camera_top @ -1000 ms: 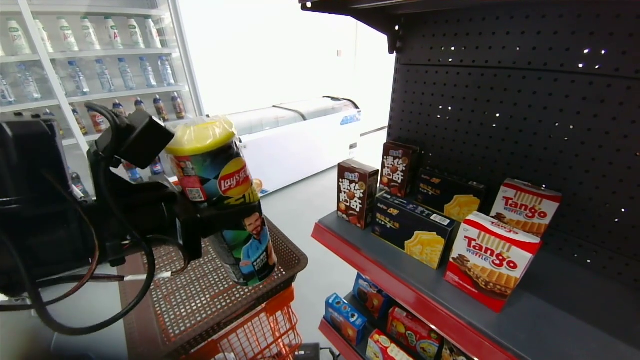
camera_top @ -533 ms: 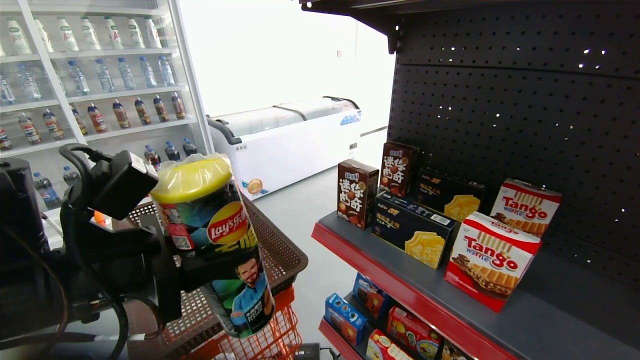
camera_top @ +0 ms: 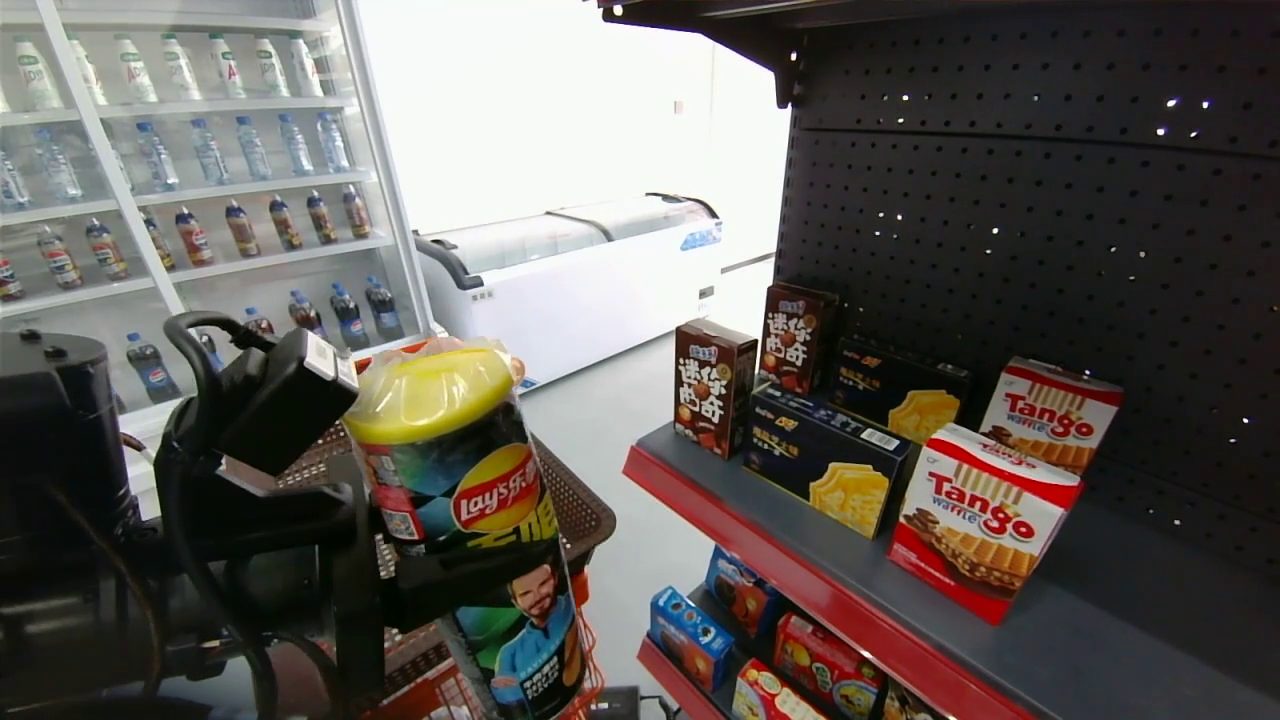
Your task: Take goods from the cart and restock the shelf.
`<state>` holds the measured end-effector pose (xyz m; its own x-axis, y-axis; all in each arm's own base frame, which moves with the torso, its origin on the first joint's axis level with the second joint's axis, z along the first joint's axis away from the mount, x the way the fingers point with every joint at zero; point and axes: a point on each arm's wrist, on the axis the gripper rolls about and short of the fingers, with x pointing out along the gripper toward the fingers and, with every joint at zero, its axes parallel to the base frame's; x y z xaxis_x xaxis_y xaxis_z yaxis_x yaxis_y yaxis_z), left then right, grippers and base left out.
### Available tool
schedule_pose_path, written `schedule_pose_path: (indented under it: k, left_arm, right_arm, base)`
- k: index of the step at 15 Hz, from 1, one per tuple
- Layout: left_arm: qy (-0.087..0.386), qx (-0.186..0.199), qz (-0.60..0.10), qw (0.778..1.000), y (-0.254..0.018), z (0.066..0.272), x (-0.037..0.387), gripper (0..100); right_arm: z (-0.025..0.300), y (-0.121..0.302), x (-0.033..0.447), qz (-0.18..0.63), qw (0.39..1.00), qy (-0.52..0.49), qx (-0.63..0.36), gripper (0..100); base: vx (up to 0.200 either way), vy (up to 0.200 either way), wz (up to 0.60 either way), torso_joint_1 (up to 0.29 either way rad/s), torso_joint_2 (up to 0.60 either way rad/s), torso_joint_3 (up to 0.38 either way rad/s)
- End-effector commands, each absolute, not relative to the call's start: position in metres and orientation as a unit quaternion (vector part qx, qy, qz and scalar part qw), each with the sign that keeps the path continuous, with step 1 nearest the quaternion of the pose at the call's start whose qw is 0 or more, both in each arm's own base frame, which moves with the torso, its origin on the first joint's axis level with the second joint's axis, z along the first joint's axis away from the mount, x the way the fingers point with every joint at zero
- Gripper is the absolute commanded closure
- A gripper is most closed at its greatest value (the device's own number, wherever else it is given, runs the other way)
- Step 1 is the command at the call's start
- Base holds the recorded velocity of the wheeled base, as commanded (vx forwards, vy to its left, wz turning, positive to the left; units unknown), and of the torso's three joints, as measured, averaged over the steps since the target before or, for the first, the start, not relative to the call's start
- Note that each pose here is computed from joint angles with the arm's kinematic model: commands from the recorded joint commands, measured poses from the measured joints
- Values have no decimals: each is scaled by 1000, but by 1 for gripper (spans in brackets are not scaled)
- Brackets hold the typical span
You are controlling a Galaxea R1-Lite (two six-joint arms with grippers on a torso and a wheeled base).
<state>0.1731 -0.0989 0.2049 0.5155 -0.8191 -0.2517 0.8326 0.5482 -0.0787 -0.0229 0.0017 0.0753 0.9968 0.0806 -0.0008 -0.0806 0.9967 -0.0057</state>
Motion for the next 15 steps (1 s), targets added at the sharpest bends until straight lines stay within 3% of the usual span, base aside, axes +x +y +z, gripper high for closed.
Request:
schedule_pose_path:
  k: [1,12,15]
  left_arm:
    - [139,25,-483,864,-102,202,176,100]
    - [136,23,-493,859,-103,202,175,100]
    - [137,23,-493,859,-103,202,176,100]
  right_arm:
    - [75,2,-23,41,999,1,-3,0]
    - [75,2,-23,41,999,1,-3,0]
    - [75,2,-23,41,999,0,-3,0]
  base:
    - [0,0,0,0,0,0]
    - [0,0,0,0,0,0]
    - [0,0,-600,2,1,2]
